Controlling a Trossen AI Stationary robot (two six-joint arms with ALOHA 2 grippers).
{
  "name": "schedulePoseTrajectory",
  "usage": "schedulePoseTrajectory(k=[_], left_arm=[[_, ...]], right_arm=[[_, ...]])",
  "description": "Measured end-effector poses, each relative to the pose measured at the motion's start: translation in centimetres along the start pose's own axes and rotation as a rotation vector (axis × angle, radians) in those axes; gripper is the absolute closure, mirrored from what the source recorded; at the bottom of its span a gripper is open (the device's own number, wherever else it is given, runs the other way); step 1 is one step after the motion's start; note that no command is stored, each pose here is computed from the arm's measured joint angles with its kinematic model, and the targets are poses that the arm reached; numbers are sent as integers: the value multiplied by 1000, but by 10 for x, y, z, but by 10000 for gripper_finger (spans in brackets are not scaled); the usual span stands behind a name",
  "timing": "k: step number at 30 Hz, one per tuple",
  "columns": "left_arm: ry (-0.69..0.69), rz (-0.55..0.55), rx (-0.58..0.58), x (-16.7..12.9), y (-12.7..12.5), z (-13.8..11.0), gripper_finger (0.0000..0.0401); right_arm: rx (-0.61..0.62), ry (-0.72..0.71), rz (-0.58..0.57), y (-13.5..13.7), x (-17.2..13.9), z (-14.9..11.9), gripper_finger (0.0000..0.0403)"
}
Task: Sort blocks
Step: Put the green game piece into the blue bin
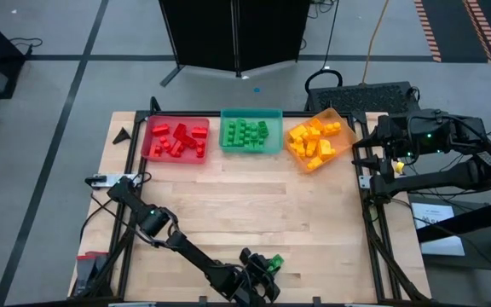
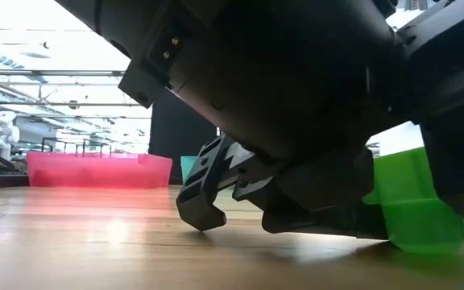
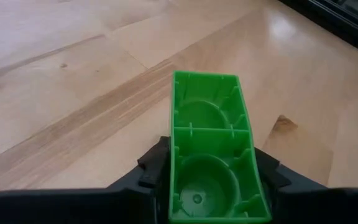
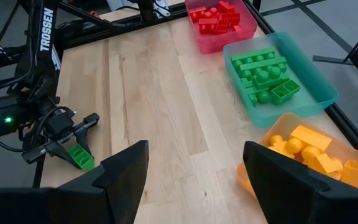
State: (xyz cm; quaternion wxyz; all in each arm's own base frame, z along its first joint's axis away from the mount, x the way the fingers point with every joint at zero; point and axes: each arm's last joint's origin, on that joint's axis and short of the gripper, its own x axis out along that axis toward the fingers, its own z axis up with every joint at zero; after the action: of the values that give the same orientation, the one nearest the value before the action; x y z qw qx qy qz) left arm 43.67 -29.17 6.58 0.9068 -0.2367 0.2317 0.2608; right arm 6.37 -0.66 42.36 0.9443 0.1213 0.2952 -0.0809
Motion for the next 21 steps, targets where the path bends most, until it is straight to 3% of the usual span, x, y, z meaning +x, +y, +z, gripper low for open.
schedulePoseTrajectory(k=[4,7,12,21], left_arm=[[-4,-14,-21,-9,-5,14,270],[-22,9,32,-19,-5,37,270],[-98,84,79,-45,-2,114,270],[-114,460,214,-52,72,235,270]], right_arm=[[0,-1,0,0,0,0,145],[0,-7,1,0,0,1,145],[0,-32,6,1,0,3,145],[-5,-79,11,1,0,8,145]])
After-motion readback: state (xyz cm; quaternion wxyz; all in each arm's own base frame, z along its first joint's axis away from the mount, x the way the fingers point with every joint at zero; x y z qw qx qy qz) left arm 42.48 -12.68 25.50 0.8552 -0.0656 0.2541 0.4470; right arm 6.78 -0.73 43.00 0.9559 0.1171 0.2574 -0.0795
